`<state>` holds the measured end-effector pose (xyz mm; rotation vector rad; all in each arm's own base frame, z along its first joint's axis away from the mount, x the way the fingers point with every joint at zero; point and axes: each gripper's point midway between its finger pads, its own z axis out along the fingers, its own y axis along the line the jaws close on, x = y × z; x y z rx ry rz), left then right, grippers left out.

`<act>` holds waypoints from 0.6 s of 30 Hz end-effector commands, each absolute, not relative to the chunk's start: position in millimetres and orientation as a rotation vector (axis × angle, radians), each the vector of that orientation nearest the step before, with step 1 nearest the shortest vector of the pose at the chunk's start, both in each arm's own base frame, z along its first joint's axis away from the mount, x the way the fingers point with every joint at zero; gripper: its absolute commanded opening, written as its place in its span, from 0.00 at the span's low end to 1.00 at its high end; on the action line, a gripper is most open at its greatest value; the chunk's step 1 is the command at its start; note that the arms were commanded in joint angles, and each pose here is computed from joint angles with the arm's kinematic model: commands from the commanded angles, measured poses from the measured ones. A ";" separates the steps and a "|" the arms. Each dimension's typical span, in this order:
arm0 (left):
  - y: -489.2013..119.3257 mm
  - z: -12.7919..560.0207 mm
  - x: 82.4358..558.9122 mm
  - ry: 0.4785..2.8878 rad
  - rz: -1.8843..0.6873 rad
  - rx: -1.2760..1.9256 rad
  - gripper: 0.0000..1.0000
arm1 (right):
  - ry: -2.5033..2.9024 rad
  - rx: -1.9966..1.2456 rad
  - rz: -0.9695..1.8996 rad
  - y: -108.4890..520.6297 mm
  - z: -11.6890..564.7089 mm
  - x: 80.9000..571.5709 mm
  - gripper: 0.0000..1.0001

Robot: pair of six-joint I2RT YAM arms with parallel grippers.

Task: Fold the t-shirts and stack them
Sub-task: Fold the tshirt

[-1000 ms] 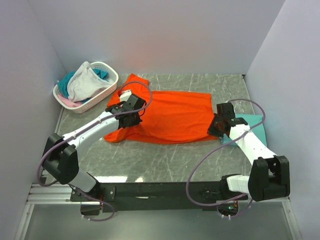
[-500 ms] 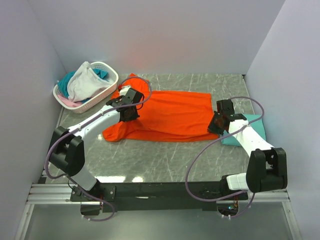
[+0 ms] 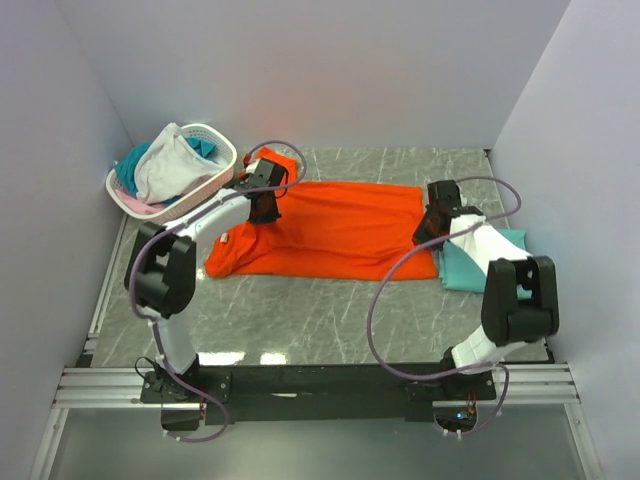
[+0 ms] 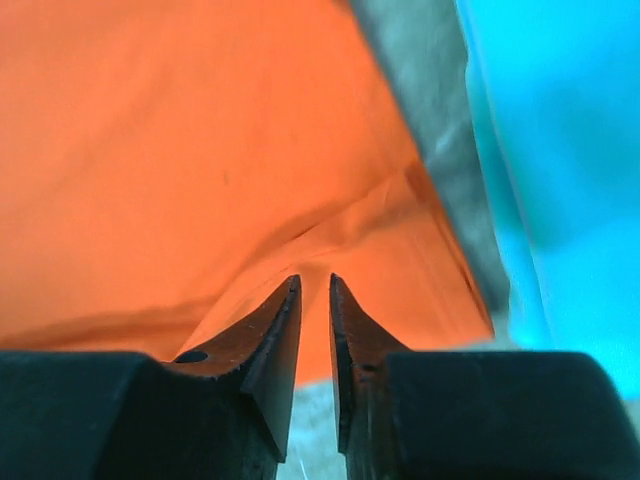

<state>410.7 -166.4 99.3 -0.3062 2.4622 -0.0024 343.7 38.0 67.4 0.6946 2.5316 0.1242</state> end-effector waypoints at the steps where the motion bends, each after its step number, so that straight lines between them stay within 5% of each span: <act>1: -168.4 113.5 451.8 2.397 -0.085 -0.278 0.12 | 2.442 0.753 0.056 23.8 75.9 381.0 0.26; 4: -177.5 107.3 474.5 2.409 -0.144 -0.227 0.21 | 2.429 0.763 0.037 21.5 79.6 391.5 0.27; 8: -183.2 102.5 486.9 2.448 -0.144 -0.200 0.60 | 2.405 0.727 0.071 24.5 91.9 388.5 0.34; 11: -183.8 107.8 486.9 2.435 -0.157 -0.211 0.75 | 2.388 0.708 0.085 24.5 98.1 378.8 0.36; 18: -159.7 117.2 437.4 2.407 -0.160 -0.313 0.83 | 2.396 0.587 0.165 37.3 104.3 362.0 0.39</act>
